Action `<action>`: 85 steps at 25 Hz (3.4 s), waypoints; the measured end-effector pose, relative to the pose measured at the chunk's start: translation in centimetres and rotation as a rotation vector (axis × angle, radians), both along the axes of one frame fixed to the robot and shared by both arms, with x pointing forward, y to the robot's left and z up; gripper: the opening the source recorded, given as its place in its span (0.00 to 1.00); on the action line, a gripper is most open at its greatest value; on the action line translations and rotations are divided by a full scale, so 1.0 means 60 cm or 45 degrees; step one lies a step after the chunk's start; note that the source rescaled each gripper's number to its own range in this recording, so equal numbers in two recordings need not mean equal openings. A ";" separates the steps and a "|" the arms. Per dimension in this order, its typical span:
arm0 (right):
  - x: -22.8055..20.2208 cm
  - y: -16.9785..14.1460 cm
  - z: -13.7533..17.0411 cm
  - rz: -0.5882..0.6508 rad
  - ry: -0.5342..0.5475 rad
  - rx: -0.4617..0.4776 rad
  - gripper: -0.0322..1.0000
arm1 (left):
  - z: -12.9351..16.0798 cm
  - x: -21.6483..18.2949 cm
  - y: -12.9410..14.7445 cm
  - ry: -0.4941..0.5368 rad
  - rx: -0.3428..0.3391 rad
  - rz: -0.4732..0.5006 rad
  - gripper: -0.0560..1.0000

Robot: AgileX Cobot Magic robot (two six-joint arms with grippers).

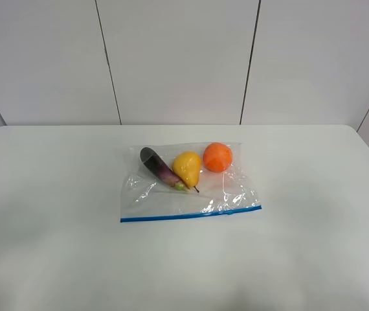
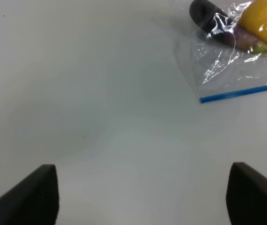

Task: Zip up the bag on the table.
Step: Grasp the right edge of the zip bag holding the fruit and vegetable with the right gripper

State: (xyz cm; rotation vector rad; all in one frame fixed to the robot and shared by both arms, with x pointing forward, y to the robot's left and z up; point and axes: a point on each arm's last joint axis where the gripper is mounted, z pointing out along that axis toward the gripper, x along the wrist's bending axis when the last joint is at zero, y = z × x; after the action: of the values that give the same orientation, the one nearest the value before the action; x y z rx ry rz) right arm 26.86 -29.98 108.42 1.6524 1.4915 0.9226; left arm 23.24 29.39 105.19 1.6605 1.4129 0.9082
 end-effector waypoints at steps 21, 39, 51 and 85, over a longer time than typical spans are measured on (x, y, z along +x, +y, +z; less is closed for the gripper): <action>0.177 0.008 -0.032 0.119 0.272 0.109 0.97 | 0.001 0.000 0.000 -0.006 0.001 0.000 1.00; 0.266 0.004 -0.093 0.095 0.432 0.170 0.97 | 0.001 0.001 0.000 -0.009 0.001 0.000 1.00; 0.327 0.013 -0.168 0.129 0.598 0.301 0.94 | 0.001 0.001 0.000 -0.009 0.001 0.000 1.00; 0.460 0.047 -0.306 0.367 0.774 0.564 0.94 | 0.001 0.001 0.000 -0.010 0.001 0.000 1.00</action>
State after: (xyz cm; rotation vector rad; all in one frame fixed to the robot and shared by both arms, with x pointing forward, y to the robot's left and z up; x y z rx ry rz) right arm 54.46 -27.13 90.08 2.2130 2.0824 1.0073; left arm 23.27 29.39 105.25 1.6552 1.4073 0.9145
